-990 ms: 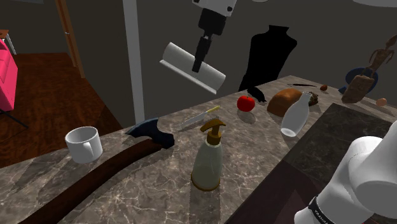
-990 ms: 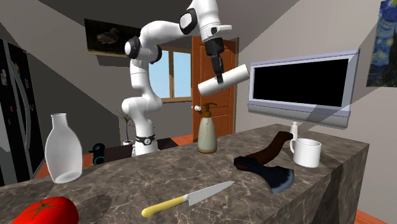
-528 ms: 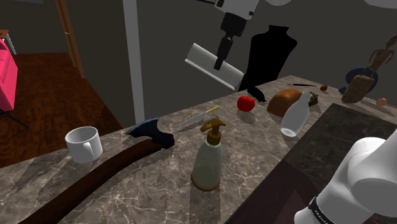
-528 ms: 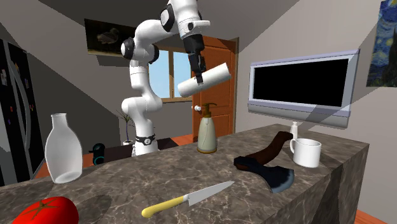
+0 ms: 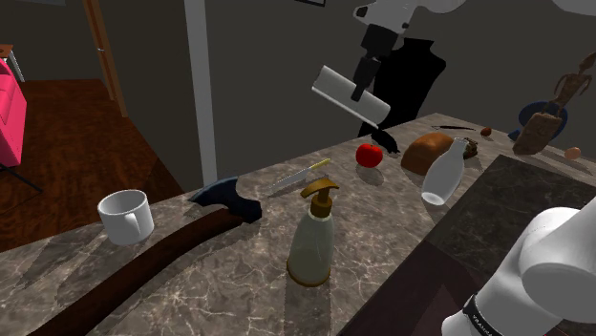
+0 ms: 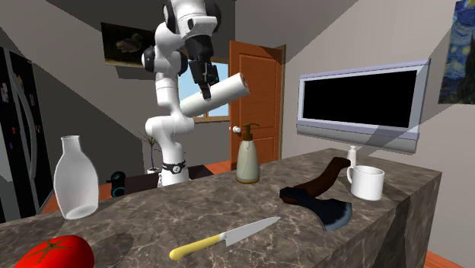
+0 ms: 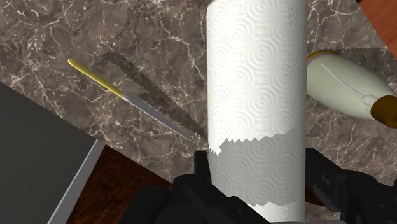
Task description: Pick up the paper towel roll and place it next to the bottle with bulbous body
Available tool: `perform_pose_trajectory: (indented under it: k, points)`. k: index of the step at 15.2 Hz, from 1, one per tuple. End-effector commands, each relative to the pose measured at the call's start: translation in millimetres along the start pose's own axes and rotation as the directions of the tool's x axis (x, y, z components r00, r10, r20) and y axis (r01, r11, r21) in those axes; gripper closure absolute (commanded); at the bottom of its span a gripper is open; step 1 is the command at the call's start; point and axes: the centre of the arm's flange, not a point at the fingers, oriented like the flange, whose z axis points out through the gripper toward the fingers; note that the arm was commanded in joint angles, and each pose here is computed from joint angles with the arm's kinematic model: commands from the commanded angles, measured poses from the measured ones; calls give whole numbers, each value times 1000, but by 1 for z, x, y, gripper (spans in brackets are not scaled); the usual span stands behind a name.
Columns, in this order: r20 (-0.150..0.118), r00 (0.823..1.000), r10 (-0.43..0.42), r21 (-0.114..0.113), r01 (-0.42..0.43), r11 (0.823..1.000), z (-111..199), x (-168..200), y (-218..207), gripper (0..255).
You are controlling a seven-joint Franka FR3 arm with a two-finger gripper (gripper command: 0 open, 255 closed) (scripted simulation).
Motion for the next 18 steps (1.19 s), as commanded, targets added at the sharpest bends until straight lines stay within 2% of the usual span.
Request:
perform_pose_trajectory:
  k: [1, 16, 18]
  points:
    - [0, 1000, -2, 0, 2, 1000, -4, -19, 17, 255]
    - [0, 1000, -2, 0, 2, 1000, -43, -161, 156, 255]
    - [0, 1000, -2, 0, 2, 1000, -33, -163, 157, 255]
